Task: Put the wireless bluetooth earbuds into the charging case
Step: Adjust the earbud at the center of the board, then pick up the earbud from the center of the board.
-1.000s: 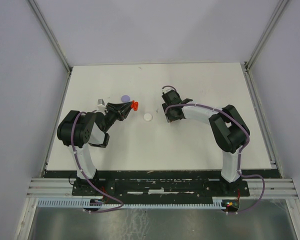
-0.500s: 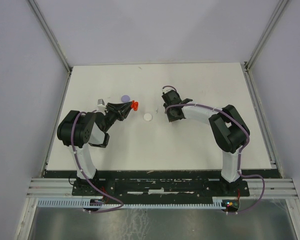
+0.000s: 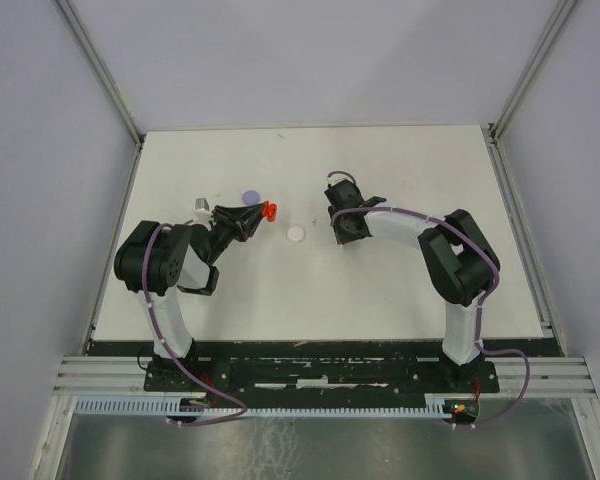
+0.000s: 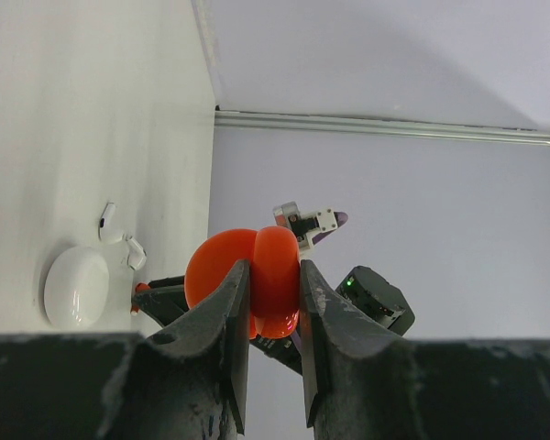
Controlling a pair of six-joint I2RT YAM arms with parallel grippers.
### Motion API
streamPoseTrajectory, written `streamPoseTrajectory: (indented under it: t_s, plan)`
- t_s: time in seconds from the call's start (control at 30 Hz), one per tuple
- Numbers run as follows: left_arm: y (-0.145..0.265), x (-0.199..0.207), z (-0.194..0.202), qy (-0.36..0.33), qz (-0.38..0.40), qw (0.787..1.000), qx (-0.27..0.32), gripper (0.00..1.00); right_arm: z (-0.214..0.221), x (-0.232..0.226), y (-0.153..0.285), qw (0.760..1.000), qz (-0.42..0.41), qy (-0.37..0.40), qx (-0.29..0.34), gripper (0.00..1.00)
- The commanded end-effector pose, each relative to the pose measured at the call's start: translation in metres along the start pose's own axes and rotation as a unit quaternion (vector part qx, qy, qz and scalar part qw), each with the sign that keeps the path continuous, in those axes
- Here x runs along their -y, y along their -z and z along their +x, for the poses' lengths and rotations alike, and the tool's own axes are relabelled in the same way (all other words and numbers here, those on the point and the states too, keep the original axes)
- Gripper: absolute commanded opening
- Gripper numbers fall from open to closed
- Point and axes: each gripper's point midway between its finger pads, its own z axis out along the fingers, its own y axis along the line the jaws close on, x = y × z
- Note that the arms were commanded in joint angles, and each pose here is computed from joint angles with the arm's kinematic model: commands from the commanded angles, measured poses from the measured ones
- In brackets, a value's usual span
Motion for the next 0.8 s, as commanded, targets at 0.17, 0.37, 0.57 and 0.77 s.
streamPoseTrajectory:
  t_s: [0.17, 0.37, 0.57, 0.77]
  plan:
    - [0.003, 0.044, 0.005, -0.031, 0.092, 0.995, -0.015, 0.03, -0.007, 0.006, 0.016, 1.000, 0.003, -0.007, 0.010, 0.45]
    - [0.004, 0.045, 0.005, -0.032, 0.093, 0.995, -0.015, 0.03, -0.005, 0.011, 0.022, 1.000, 0.007, -0.006, 0.009, 0.45]
    - [0.004, 0.045, 0.006, -0.031, 0.093, 0.995, -0.014, 0.03, -0.003, 0.015, 0.023, 1.000, 0.009, -0.006, 0.009, 0.45]
    - [0.004, 0.044, 0.006, -0.033, 0.092, 0.995, -0.015, 0.03, -0.004, 0.009, 0.017, 1.000, -0.003, -0.009, 0.009, 0.45]
